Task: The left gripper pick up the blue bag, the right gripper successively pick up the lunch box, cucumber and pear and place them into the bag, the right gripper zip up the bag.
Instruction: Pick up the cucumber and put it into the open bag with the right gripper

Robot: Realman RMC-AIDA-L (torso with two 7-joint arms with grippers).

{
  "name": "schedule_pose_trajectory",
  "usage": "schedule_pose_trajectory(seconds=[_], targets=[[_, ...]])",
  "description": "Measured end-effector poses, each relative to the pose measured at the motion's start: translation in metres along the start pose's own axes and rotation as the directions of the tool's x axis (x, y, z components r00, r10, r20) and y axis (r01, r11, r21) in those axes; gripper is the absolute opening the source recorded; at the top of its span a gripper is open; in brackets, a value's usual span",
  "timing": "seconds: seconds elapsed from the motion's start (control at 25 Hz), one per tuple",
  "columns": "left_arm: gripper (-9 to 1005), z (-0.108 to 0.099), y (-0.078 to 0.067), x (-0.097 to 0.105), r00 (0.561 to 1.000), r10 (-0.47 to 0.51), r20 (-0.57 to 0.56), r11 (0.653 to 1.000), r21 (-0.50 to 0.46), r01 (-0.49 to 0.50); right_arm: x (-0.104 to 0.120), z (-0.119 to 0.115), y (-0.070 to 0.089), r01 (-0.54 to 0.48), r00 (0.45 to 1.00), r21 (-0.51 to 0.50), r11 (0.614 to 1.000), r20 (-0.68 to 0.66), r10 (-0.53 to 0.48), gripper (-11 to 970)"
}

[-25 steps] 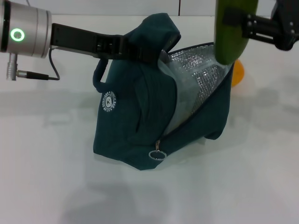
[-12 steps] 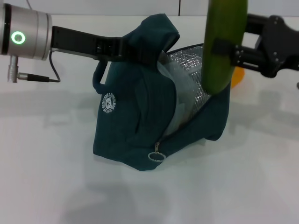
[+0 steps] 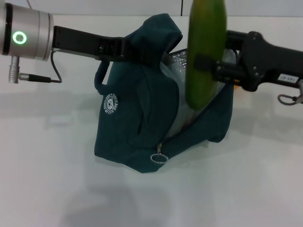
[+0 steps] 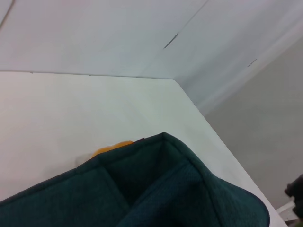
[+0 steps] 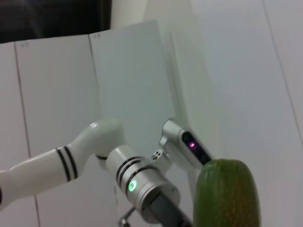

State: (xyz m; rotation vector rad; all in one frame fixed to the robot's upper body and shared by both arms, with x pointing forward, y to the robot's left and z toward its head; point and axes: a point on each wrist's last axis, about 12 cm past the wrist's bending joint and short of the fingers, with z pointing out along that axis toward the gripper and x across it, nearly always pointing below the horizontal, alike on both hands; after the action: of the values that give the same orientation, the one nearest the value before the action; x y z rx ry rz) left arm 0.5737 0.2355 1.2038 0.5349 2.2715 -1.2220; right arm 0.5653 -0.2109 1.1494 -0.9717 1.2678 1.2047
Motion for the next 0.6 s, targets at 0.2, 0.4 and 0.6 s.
schedule_pose_trajectory(seconds=[0.2,0.4,0.6], targets=[[55,0.000,0.001,0.000,1.000,0.003,0.002,1.000,-0.001,-0.003,0.007,0.006,0.001,0.018,1.000,-0.012,1.000,-0.020,-0.018,576],[55,0.000,0.001,0.000,1.000,0.003,0.002,1.000,-0.001,-0.003,0.012,0.008,0.001,0.003,1.000,-0.006,1.000,-0.025,-0.003,578],[55,0.000,0.001,0.000,1.000,0.003,0.003,1.000,-0.002,-0.003,0.016,0.010,0.003,0.008,0.999,-0.021,1.000,-0.044,-0.009,580]])
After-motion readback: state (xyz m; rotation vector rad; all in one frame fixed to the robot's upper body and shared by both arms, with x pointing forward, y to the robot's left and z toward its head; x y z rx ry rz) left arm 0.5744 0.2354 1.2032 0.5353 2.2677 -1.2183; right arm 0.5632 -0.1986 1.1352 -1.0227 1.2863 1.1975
